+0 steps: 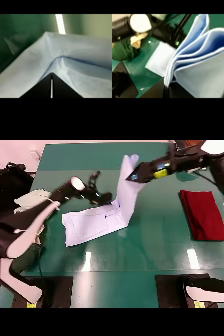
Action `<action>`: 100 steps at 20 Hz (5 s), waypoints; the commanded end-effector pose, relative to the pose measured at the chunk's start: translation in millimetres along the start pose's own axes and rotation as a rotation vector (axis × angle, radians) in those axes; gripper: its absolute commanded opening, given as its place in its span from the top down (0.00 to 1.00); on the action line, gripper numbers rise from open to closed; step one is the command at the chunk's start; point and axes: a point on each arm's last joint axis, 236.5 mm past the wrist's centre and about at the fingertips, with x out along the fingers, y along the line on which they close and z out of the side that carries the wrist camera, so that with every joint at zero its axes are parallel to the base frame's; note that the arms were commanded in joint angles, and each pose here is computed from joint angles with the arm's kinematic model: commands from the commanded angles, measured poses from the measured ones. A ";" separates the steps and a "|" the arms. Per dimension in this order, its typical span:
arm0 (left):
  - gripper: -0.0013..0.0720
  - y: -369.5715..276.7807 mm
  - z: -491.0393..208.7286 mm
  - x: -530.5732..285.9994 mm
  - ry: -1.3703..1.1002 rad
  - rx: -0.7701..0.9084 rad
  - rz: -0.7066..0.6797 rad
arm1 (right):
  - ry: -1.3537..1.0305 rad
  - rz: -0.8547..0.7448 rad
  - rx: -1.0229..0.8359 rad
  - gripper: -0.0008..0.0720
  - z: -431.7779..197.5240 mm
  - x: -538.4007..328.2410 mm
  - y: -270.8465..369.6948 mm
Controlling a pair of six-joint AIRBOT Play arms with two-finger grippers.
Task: Fold the shirts.
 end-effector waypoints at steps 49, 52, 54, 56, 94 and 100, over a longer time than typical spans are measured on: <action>0.95 -115.3 29.7 -153.1 -0.257 0.402 0.026 | -0.268 -0.666 0.526 0.97 -49.0 -186.2 -353.4; 0.95 -118.9 31.4 -153.7 -0.268 0.392 0.011 | -0.395 -0.784 0.634 0.97 -79.0 -280.1 -385.9; 0.95 -122.4 32.2 -154.1 -0.274 0.385 -0.004 | -0.463 -0.834 0.680 0.97 -93.6 -318.6 -398.9; 0.95 -123.1 32.2 -154.1 -0.275 0.384 -0.007 | -0.503 -0.846 0.707 0.97 -100.5 -336.8 -403.2; 0.95 -119.4 20.8 -151.1 -0.222 0.368 -0.003 | -0.367 -0.742 0.495 0.19 -117.6 -240.1 -186.1; 0.95 -125.1 38.0 -156.0 -0.301 0.368 -0.013 | -0.157 -0.502 0.245 0.30 -97.2 -122.1 -112.0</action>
